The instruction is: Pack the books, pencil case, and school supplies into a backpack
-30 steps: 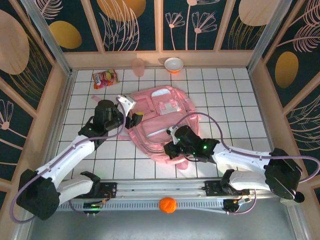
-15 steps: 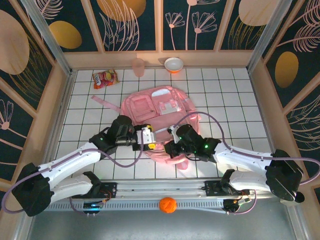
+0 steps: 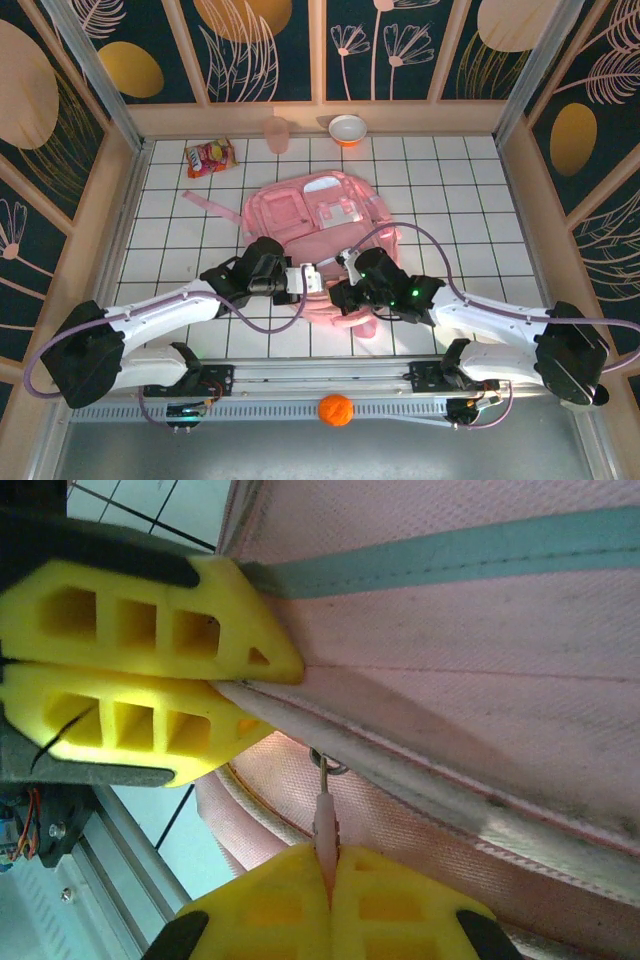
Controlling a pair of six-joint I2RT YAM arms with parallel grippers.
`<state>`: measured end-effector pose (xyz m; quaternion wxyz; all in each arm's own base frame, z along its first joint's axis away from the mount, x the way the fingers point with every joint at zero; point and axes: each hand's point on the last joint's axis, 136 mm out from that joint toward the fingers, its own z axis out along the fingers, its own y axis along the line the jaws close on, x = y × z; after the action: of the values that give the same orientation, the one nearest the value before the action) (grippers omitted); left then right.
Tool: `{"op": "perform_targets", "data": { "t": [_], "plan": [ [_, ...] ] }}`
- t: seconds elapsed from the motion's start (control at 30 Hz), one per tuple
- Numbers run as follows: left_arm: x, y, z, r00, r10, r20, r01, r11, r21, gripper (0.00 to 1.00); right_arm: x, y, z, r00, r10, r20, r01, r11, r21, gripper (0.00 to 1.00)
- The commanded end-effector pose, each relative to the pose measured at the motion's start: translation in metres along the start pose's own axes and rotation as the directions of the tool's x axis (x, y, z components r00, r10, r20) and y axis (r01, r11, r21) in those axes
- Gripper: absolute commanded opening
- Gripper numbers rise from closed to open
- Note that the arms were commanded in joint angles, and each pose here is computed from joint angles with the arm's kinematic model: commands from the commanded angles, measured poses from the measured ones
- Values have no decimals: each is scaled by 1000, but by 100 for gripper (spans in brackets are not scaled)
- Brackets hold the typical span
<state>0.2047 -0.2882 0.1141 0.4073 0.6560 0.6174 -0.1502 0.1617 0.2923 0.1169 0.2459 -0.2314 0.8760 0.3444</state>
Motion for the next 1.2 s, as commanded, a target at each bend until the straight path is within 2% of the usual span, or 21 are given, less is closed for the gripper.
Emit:
{"op": "perform_targets", "data": {
  "t": [0.0, 0.17, 0.57, 0.67, 0.77, 0.8, 0.93, 1.17],
  "plan": [
    [-24, -1, -7, 993, -59, 99, 56, 998, 37, 0, -14, 0, -4, 998, -15, 69, 15, 1000, 0, 0],
    [-37, -6, -10, 979, -129, 158, 117, 990, 83, 0, -10, -3, -1, 998, -1, 69, 1, 1000, 5, 8],
    [-51, -3, -18, 966, -150, 211, 135, 987, 86, 0, -19, -13, 2, 996, -9, 91, 2, 997, 74, 19],
    [-51, -2, -19, 963, -157, 218, 144, 987, 78, 0, -21, -9, 2, 995, -14, 97, 9, 998, 58, 16],
    [-43, 4, -18, 968, -163, 193, 160, 987, 32, 0, -21, -13, -3, 996, -14, 91, 5, 996, 91, 1],
    [-38, 5, -18, 970, -163, 182, 164, 986, 11, 0, -20, -17, -6, 996, -13, 84, 4, 994, 110, 0],
    [-16, 13, -24, 974, -176, 140, 186, 980, -65, 0, -16, -37, -23, 997, 19, 76, -32, 984, 174, 0],
    [21, 23, -43, 968, -232, 93, 244, 959, -147, 0, -19, -59, -48, 991, 68, 118, -88, 982, 170, 0]
  ]
}}
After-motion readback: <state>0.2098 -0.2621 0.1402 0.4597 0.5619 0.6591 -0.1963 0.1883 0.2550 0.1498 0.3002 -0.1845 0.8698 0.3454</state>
